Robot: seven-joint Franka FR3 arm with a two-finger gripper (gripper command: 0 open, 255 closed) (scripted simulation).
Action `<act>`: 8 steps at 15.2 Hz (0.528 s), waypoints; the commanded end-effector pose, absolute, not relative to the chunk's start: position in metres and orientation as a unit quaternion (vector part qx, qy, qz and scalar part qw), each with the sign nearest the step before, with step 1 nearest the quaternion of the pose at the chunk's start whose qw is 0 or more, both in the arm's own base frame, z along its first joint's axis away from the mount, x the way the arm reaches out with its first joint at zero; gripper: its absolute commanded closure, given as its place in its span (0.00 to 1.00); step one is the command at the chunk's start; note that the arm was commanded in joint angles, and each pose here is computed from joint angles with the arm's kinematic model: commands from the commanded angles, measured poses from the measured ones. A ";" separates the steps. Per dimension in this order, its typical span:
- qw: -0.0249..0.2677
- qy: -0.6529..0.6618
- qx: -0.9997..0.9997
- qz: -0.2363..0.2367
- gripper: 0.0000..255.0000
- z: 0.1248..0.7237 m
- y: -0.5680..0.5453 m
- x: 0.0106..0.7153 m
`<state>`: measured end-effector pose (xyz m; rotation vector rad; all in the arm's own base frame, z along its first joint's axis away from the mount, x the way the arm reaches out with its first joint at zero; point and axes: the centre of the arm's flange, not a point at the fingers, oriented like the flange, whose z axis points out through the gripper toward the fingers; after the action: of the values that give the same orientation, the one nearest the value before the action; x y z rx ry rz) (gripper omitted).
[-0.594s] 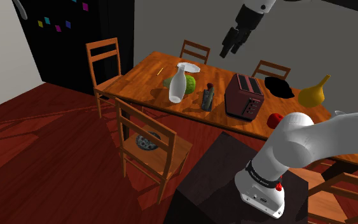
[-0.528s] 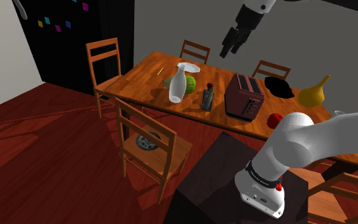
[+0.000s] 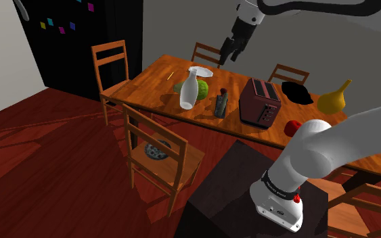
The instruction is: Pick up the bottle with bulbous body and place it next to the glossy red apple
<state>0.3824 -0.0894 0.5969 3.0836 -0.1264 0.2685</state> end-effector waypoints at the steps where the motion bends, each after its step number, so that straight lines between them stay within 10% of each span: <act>1: 0.021 -0.043 0.995 0.085 0.00 0.586 -0.101 0.407; 8: 0.015 -0.050 0.996 0.075 0.00 0.539 -0.142 0.479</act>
<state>0.4699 -0.1354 0.5452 3.0980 -0.1519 0.2380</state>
